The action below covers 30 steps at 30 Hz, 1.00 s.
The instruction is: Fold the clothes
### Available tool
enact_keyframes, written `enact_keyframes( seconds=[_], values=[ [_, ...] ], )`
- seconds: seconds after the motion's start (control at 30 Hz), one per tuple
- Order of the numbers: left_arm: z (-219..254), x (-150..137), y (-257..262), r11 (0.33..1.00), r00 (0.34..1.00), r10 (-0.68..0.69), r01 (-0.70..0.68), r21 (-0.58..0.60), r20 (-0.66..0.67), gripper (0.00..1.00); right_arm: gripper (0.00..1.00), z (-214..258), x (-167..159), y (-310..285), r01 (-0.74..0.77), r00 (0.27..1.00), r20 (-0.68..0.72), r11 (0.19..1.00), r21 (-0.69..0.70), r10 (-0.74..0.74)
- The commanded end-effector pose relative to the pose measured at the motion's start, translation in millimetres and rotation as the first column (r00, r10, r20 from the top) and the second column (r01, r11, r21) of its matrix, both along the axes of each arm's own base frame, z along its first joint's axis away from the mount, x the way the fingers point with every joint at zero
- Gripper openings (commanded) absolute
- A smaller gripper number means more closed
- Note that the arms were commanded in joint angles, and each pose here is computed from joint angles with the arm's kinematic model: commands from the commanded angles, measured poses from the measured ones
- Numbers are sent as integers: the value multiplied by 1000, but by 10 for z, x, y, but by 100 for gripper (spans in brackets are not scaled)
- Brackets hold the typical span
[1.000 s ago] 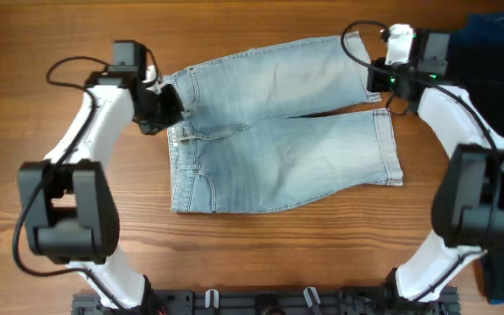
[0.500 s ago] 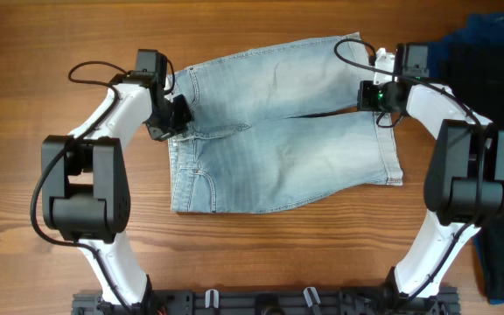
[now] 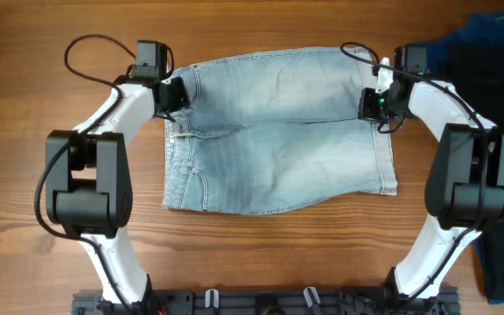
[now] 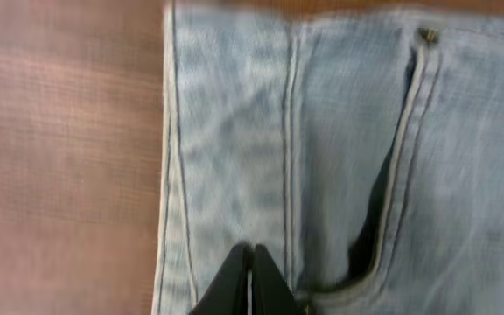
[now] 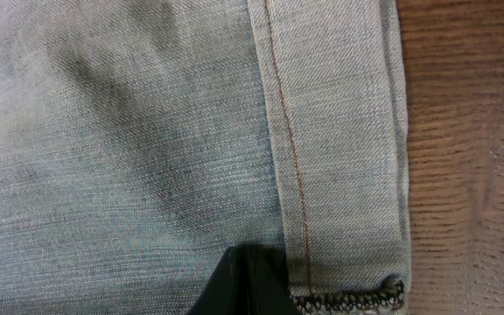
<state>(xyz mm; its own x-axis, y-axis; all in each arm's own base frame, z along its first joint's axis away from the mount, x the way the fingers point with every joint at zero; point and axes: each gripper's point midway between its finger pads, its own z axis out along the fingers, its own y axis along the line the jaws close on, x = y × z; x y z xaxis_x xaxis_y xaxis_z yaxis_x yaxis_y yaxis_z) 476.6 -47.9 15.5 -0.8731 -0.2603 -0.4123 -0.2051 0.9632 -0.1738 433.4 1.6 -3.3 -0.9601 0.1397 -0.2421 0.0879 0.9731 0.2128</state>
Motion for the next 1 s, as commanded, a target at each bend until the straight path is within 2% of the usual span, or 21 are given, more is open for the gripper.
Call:
enact_keyframes(
  seconds=[0.0, 0.13, 0.23, 0.3, 0.33, 0.4, 0.47, 0.53, 0.63, 0.7, 0.73, 0.83, 0.97],
  values=[
    [-96, 153, 51, 999, 998, -26, 24, 37, 49, 4, 4, -273, -182, -113, 26, 996, -79, 997, -68, -31],
    [37, 353, 102, 999, 990, -28, 21, 47, 137, 4, 4, -25, 27, -129, 29, 999, -15, 997, -72, -30],
    [314, 360, 162, 999, 990, -10, 4, 44, 141, 4, 5, 534, 262, -149, 20, 994, 105, 996, -84, -12],
    [493, 286, 173, 999, 991, 6, -10, 35, 133, 4, 11, 912, 335, -155, 22, 986, 169, 996, -89, -7],
    [587, 211, 186, 999, 992, 42, -44, 14, 119, 4, 24, 1122, 340, -156, 23, 979, 203, 995, -92, -4],
    [647, 108, 189, 995, 991, 102, -100, -27, 87, 4, 37, 1311, 318, -170, 31, 971, 237, 994, -102, -6],
    [625, 0, 93, 987, 992, 126, -123, -101, 30, 11, 77, 1475, 284, -235, 54, 964, 264, 989, -136, -16],
    [507, -71, -30, 983, 995, 95, -98, -156, -25, 20, 100, 1555, 249, -305, 76, 962, 273, 982, -172, -27],
    [332, -66, 35, 983, 991, 122, -128, -130, -53, 30, 100, 1535, 224, -348, 87, 965, 261, 977, -193, -34],
    [268, 2, 127, 974, 983, 180, -184, -133, -45, 40, 100, 1522, 225, -348, 86, 965, 259, 977, -193, -34],
    [280, 73, 183, 970, 980, 196, -197, -142, -20, 41, 100, 1522, 225, -348, 86, 965, 259, 977, -193, -34],
    [356, 241, 369, 962, 971, 234, -224, -158, 51, 41, 100, 1525, 230, -348, 86, 965, 261, 977, -193, -34],
    [220, 315, 376, 961, 972, 228, -215, -175, 55, 37, 100, 1525, 230, -348, 87, 965, 261, 977, -193, -34]
  ],
)
